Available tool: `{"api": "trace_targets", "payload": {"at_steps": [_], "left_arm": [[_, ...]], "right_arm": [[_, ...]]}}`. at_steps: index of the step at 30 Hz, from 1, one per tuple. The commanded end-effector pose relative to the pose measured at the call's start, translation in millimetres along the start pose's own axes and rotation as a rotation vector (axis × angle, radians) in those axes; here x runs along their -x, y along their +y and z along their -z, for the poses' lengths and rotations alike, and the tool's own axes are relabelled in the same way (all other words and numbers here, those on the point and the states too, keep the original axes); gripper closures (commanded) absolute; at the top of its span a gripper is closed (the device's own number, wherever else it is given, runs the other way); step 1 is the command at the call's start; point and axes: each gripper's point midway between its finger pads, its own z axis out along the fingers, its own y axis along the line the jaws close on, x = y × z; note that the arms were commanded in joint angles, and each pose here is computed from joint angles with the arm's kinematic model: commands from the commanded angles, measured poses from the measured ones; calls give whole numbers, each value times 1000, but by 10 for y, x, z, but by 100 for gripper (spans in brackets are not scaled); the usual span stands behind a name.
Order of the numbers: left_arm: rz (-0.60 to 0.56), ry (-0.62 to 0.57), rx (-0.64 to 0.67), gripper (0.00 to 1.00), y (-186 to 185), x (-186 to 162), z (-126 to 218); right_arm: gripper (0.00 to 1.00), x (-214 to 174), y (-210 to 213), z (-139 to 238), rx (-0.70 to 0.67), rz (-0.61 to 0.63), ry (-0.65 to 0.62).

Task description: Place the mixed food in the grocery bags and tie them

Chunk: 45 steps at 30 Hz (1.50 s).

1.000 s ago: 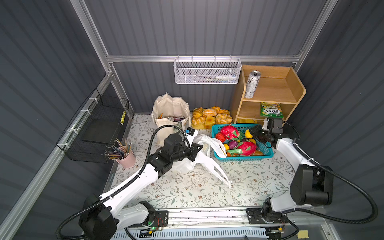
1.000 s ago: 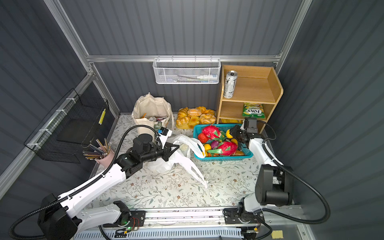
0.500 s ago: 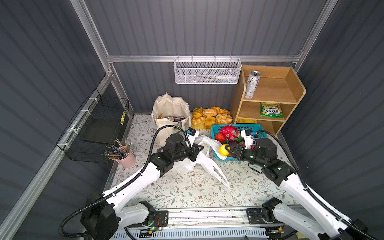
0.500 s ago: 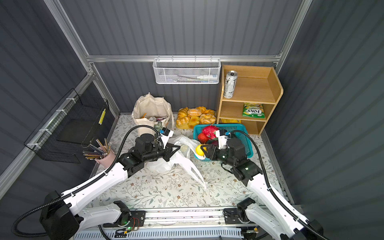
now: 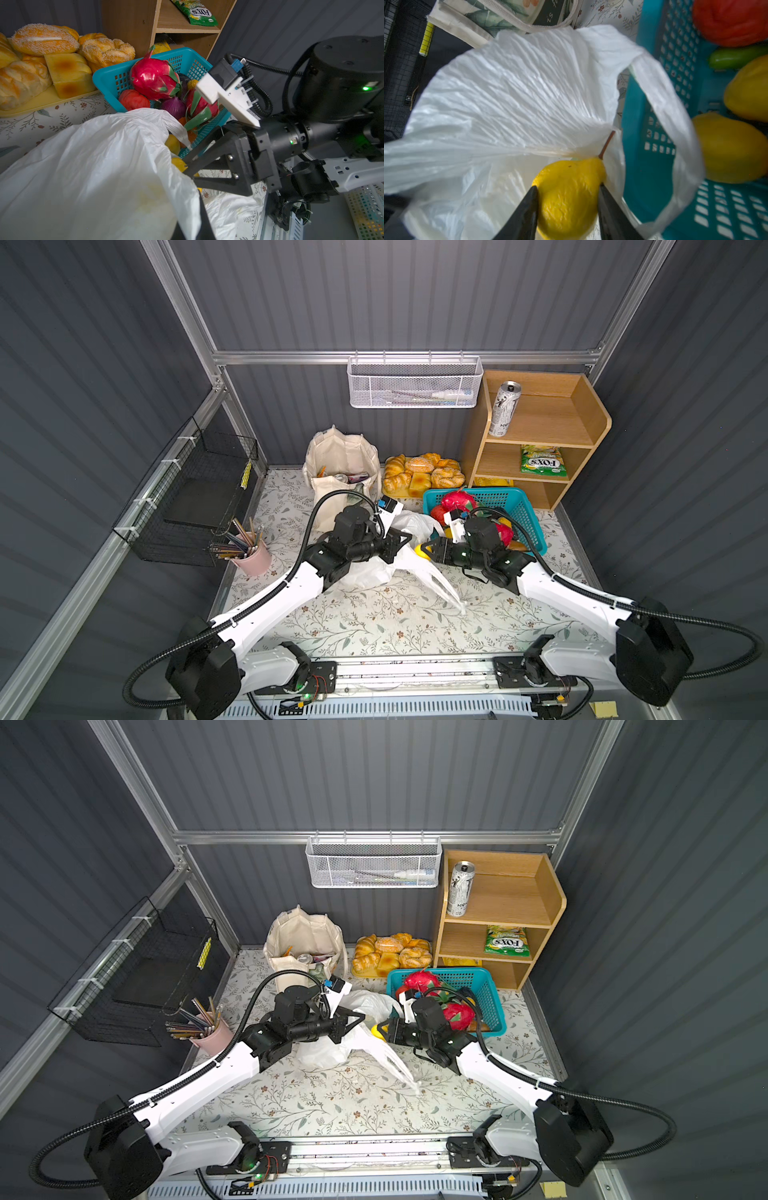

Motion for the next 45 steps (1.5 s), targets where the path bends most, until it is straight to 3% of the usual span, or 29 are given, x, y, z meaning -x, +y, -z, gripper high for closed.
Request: {"api": "trace_targets", "payload": {"at_steps": [1,8,12,16,24,30,40,45], "left_arm": [[-16,-23,-88,100,-162,155,-10],[-4,-77,-58,100,-96,235,-31],[-22,-119,-68,100,-126,351,-21],[-33,-138,-68,100,-138,420,1],[-25,-158,-5,100,-18,412,65],[3,-156,137,100,237,335,124],[13,-152,103,100,271,185,58],[13,-150,86,100,256,165,57]], "right_arm": [[53,274,206,-68,36,52,-58],[51,101,509,-266,125,97,52],[28,-45,618,-323,164,142,148],[17,-22,619,-249,143,170,145],[16,103,580,-4,128,148,110],[16,241,561,347,130,146,76],[16,552,517,933,134,127,-41],[17,793,304,1133,76,93,-121]]}}
